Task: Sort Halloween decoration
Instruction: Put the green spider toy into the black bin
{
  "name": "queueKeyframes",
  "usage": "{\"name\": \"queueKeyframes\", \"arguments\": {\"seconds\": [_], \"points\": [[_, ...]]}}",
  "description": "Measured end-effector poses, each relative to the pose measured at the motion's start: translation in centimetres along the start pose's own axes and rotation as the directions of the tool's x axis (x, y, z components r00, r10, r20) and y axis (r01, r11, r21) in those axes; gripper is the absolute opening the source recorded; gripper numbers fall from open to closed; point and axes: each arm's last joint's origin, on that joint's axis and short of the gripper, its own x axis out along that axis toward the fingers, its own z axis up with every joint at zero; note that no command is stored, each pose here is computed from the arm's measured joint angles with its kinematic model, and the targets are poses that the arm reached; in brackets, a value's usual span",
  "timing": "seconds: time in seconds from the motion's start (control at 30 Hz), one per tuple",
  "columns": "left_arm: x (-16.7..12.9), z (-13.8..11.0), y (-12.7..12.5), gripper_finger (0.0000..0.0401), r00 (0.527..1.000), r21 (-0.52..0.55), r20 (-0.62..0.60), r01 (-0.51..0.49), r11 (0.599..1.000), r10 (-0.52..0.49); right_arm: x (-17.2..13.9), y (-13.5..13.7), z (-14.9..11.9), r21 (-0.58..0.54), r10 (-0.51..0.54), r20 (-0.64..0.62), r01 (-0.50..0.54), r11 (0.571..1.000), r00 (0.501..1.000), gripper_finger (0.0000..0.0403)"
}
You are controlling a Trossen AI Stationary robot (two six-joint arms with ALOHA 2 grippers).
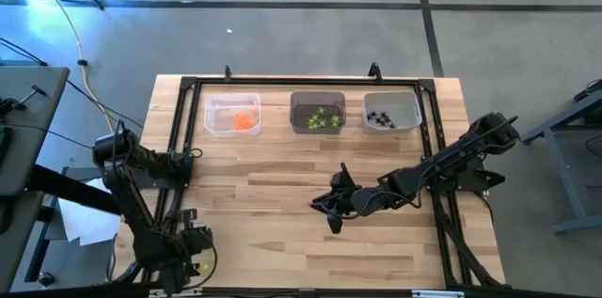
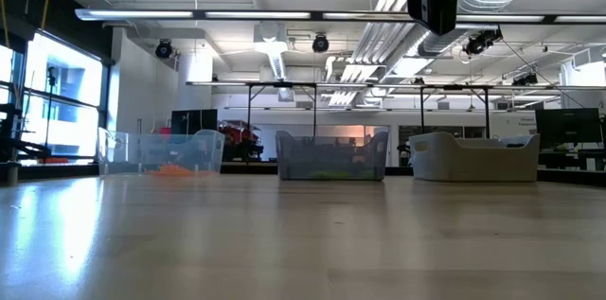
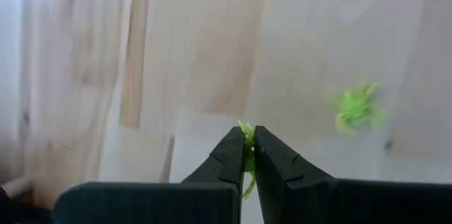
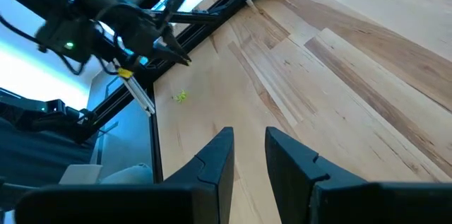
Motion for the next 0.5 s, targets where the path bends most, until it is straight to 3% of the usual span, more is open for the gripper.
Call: {"name": "queueKeyframes", "arguments": {"seconds": [0.27, 0.5], "points": [[-2.7, 2.1, -0.9, 0.0008, 0.991, 0.104, 0.135, 0.01, 0.995, -0.024, 0.0, 0.0, 0.0, 0.0, 0.0, 0.0, 0.0, 1.0, 1.0, 0.0078], [-0.8, 7.6, 1.5, 0.0008, 0.979, 0.208, 0.186, -0.122, 0.971, 0.083, 0.0, 0.0, 0.0, 0.0, 0.001, 0.0, -0.001, 1.0, 1.0, 0.0078]]}}
